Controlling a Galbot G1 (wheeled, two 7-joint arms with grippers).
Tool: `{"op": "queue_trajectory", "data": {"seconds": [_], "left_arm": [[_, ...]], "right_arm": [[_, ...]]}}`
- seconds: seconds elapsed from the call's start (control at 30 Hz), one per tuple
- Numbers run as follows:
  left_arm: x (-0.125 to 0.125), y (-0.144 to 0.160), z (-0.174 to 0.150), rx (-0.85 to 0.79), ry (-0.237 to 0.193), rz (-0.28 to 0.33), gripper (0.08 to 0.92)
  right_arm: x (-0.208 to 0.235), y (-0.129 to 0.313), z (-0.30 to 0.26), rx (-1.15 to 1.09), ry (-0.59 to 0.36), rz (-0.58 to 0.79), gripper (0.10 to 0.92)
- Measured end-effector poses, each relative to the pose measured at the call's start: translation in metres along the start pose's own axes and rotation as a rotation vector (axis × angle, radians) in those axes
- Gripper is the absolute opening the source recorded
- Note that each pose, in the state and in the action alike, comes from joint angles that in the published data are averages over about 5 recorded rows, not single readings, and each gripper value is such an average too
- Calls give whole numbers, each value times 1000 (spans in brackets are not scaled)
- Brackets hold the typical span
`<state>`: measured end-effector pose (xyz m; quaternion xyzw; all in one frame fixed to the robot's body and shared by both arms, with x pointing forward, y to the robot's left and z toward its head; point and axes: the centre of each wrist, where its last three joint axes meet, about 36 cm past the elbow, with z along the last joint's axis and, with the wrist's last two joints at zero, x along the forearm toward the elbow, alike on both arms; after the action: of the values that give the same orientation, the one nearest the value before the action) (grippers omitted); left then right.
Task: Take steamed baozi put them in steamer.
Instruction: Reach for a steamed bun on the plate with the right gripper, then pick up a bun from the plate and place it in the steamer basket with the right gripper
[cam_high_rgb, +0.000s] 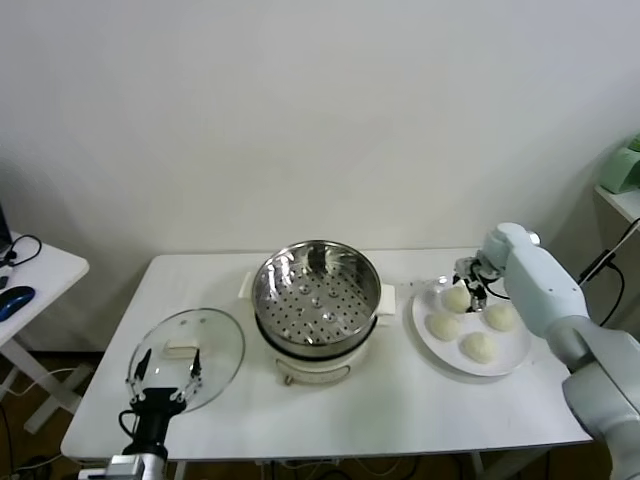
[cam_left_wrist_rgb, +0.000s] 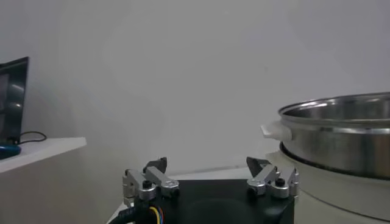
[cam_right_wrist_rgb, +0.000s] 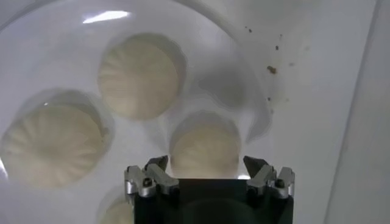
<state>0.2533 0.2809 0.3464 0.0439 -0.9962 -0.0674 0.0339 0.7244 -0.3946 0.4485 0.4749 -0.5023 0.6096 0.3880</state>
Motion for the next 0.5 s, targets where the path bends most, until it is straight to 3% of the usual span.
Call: {"op": "queue_trajectory", "data": {"seconds": [0.27, 0.5], "left_arm": [[3, 1, -3, -4, -5, -1, 823], [5, 1, -3, -5, -1, -2, 823]], "right_arm": [[-5, -1, -5, 7, 9, -4, 723], [-5, 0, -5, 8, 16, -3, 716]]}}
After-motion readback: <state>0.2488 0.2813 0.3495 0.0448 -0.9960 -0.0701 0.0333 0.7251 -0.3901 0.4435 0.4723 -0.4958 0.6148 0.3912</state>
